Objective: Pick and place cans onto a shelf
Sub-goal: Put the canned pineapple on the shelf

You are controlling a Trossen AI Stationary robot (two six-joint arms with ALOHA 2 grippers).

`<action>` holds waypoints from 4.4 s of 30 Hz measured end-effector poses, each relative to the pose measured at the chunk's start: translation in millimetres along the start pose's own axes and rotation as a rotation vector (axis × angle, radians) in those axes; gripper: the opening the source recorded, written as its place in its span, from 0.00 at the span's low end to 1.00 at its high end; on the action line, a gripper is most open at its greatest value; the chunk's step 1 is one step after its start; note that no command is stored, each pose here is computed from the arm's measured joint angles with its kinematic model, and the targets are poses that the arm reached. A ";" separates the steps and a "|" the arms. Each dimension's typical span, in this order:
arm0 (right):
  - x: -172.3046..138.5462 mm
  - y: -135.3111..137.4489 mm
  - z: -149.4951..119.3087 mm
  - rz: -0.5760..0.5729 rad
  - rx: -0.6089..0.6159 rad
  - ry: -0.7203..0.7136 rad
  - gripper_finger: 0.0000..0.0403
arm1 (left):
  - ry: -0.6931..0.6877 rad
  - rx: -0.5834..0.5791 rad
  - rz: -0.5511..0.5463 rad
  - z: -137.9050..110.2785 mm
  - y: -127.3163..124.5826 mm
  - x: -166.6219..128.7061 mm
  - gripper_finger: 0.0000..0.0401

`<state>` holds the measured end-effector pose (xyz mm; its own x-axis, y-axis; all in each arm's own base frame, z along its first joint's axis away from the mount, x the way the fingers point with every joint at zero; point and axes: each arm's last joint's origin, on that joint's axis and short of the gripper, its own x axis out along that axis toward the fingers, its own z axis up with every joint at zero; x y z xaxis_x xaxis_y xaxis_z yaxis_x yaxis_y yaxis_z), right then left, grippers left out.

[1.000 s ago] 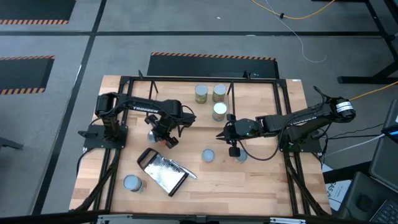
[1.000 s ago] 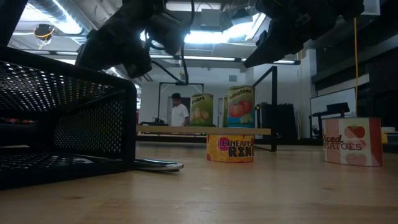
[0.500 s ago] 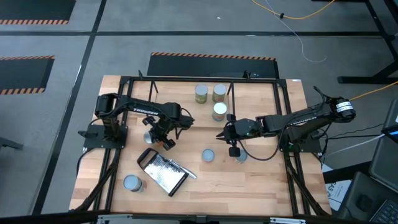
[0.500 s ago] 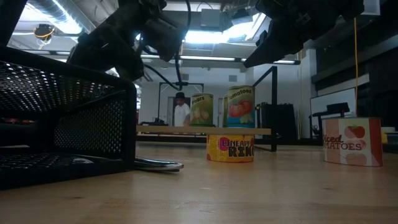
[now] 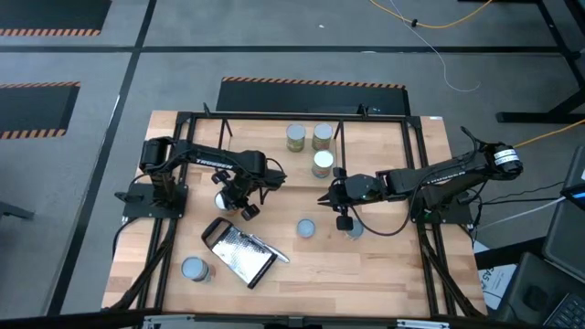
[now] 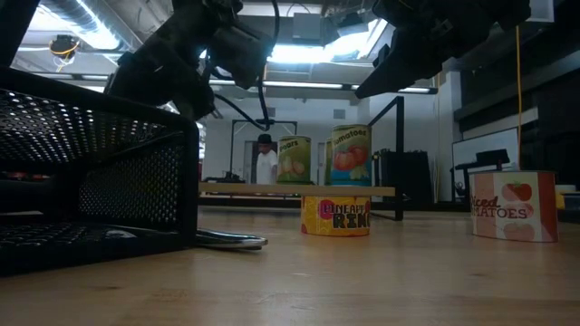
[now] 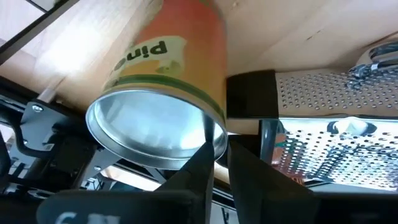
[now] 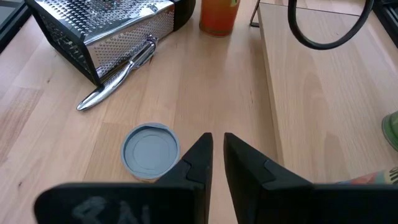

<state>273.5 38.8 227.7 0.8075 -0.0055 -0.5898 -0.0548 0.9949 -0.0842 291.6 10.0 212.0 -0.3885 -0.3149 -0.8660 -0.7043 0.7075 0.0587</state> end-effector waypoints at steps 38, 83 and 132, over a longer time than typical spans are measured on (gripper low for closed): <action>0.1 -0.1 0.0 0.000 0.007 0.000 0.11 | -0.477 0.369 0.070 -70.2 6.8 -74.3 0.12; 0.1 -0.2 -0.1 -0.001 0.081 0.001 0.11 | -0.782 0.627 0.007 -119.7 30.4 17.8 0.25; -1.1 0.0 0.5 0.001 0.083 -0.004 0.11 | -0.813 0.622 0.081 -106.8 31.4 47.3 0.01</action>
<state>272.9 38.8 228.7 0.8096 -0.0041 -0.5870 -0.0072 0.9998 -0.0169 187.6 -50.2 225.9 0.2618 0.1082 -0.9590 -0.1716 0.9831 0.0641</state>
